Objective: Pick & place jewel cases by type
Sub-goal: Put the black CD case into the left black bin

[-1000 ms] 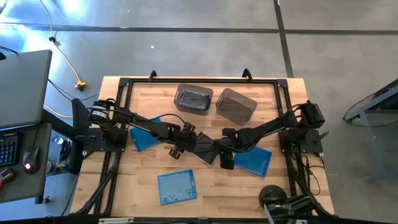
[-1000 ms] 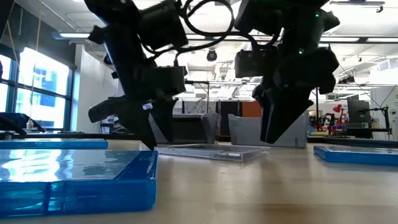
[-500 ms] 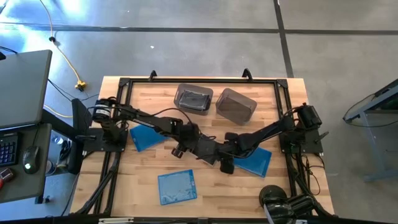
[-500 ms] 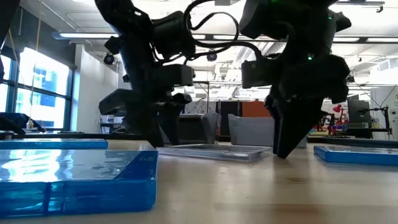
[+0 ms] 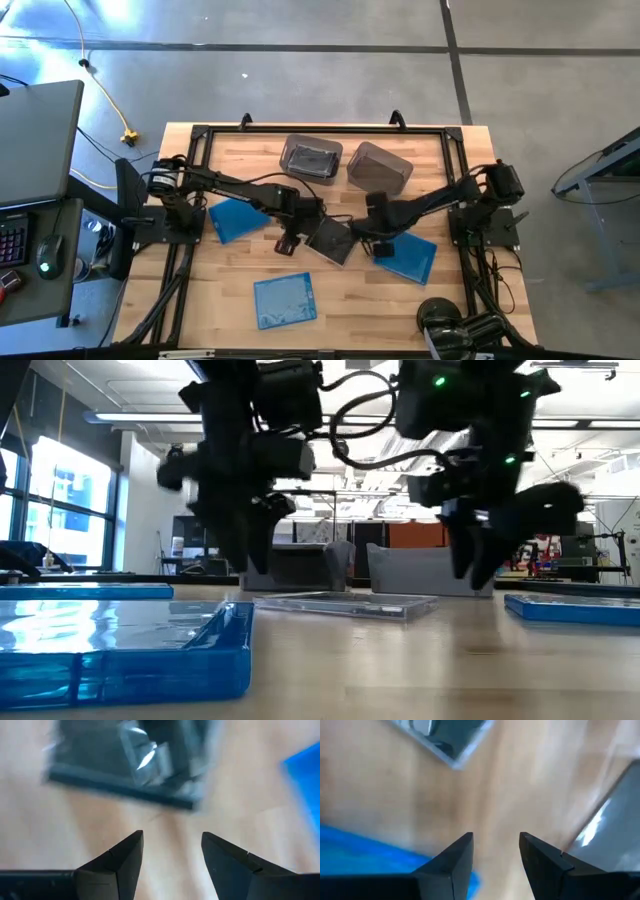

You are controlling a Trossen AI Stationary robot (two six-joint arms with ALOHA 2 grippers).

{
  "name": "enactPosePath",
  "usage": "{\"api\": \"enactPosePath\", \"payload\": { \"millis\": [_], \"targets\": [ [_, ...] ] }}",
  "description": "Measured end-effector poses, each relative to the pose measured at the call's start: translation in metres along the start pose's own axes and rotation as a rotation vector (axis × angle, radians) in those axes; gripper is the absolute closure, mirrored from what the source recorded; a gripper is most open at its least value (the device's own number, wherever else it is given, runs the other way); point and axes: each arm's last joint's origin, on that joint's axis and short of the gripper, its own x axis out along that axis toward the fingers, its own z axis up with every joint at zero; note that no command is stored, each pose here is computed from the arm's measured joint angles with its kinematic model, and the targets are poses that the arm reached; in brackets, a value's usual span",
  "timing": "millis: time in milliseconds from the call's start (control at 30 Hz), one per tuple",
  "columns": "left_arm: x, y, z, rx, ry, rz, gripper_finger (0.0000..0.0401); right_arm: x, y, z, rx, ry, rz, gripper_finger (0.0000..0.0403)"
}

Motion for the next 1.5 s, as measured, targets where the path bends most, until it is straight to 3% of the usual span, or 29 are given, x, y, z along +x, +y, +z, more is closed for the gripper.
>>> {"api": "enactPosePath", "payload": {
  "millis": [67,167,267,400,500,700,867,1233,1400,1500],
  "targets": [
    [-0.001,-0.004,0.005,-0.002,-0.051,-0.058,0.0203,0.004,-0.013,0.002,-0.028,-0.015,0.011,0.0247],
    [0.001,-0.017,0.010,0.035,-0.065,-0.048,0.0203,0.011,-0.032,0.006,-0.056,-0.054,0.034,0.0247],
    [0.008,-0.028,0.017,0.073,-0.064,0.055,0.0203,0.016,-0.048,0.011,-0.065,-0.123,0.028,0.0247],
    [0.013,-0.035,0.024,0.055,-0.082,0.231,0.0203,0.018,-0.057,0.018,-0.086,-0.239,0.112,0.0247],
    [0.016,-0.035,0.027,0.010,-0.110,0.278,0.0203,0.019,-0.057,0.020,-0.122,-0.249,0.103,0.0247],
    [0.028,-0.043,0.027,0.015,-0.097,0.192,0.0203,0.025,-0.053,0.016,-0.126,-0.180,0.101,0.0247],
    [0.029,-0.058,0.029,0.049,-0.099,0.189,0.0203,0.031,-0.050,0.020,-0.185,-0.200,0.125,0.0247],
    [0.040,-0.072,0.028,-0.029,-0.079,0.198,0.0203,0.032,-0.041,0.029,-0.337,-0.264,0.091,0.0247],
    [0.027,-0.064,0.025,-0.079,-0.082,0.362,0.0203,0.025,-0.027,0.034,-0.375,-0.283,0.027,0.0254],
    [0.016,-0.057,0.027,-0.100,-0.112,0.400,0.0203,0.022,-0.018,0.035,-0.391,-0.275,-0.015,0.0258]
  ]
}}
